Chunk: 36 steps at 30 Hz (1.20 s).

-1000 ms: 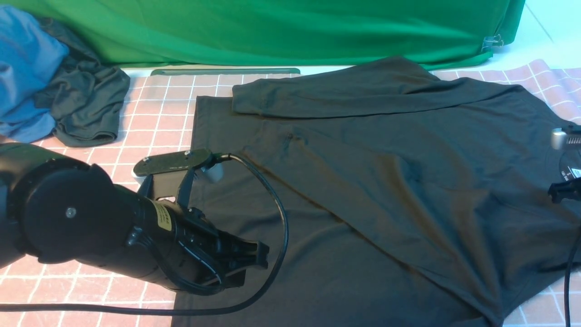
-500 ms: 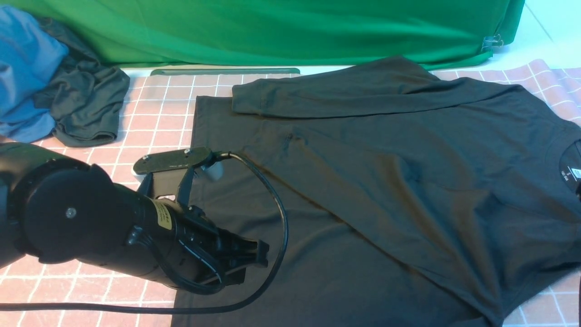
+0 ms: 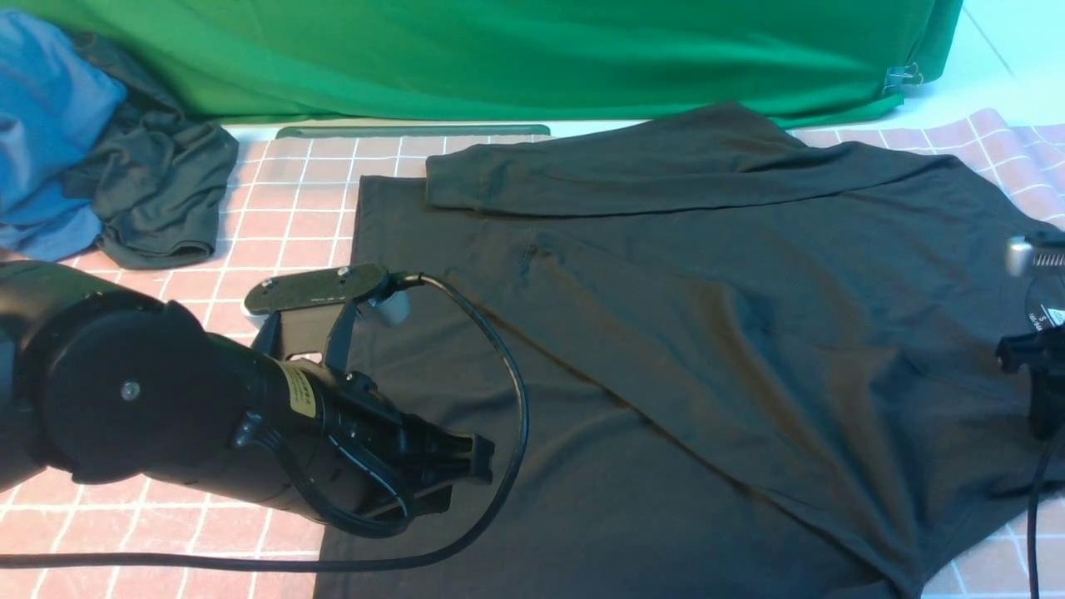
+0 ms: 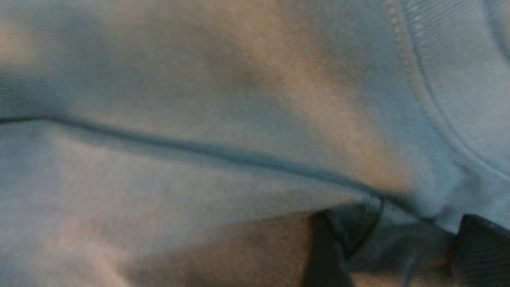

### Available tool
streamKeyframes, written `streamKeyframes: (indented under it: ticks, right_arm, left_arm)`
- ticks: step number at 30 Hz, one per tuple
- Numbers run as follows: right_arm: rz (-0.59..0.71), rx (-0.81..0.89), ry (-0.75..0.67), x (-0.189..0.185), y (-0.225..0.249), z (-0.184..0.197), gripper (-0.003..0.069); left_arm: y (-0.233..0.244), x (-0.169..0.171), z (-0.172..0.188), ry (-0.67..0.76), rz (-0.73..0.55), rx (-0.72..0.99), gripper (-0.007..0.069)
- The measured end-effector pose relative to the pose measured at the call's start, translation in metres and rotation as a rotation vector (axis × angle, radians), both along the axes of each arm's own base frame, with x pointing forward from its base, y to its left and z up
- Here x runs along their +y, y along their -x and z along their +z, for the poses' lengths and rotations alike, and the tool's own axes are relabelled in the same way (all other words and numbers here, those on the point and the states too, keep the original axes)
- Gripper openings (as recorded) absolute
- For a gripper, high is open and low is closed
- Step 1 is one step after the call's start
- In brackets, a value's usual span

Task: Fold a long-sleeved shirt over a pink coffee tablecloth.
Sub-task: 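Grab the top left corner of the dark shirt with the left gripper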

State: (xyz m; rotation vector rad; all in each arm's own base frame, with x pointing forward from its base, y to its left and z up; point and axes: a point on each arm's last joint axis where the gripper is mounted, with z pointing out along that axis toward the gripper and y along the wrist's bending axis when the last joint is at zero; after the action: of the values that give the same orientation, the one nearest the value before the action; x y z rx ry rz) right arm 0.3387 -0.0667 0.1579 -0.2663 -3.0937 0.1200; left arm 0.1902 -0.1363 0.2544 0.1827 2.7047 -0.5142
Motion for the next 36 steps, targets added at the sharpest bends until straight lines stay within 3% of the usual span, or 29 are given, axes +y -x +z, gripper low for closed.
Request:
streamKeyframes:
  ticks: [4,7,18,28,34,35,36]
  right_arm:
    - [-0.002,0.003,-0.004,0.001,0.000,-0.001,0.0141]
    - [0.001,0.004,-0.004,0.001,0.000,-0.001,0.0077]
    - [-0.031,0.068,0.042,-0.029,0.022,0.028,0.0077]
    - [-0.057,0.146,0.024,-0.049,0.036,0.029,0.0084]
    - [-0.064,0.170,0.056,-0.052,0.038,0.029,0.0169]
    - [-0.071,0.173,0.077,-0.053,0.039,0.030,0.0205]
    - [-0.096,0.179,0.120,-0.057,0.040,0.031,0.0286]
  left_arm:
    - [0.000,0.000,0.000,-0.005,-0.002,-0.004,0.0013]
    - [-0.001,0.000,0.000,-0.007,-0.004,-0.009,0.0013]
    - [-0.001,0.000,0.000,-0.005,-0.003,-0.020,0.0013]
    - [-0.001,0.000,0.000,-0.005,-0.003,-0.020,0.0013]
    - [-0.001,0.000,0.000,-0.007,-0.003,-0.017,0.0013]
    - [-0.001,0.000,0.000,-0.008,-0.004,-0.015,0.0013]
    - [-0.001,0.001,0.000,-0.011,-0.005,-0.012,0.0013]
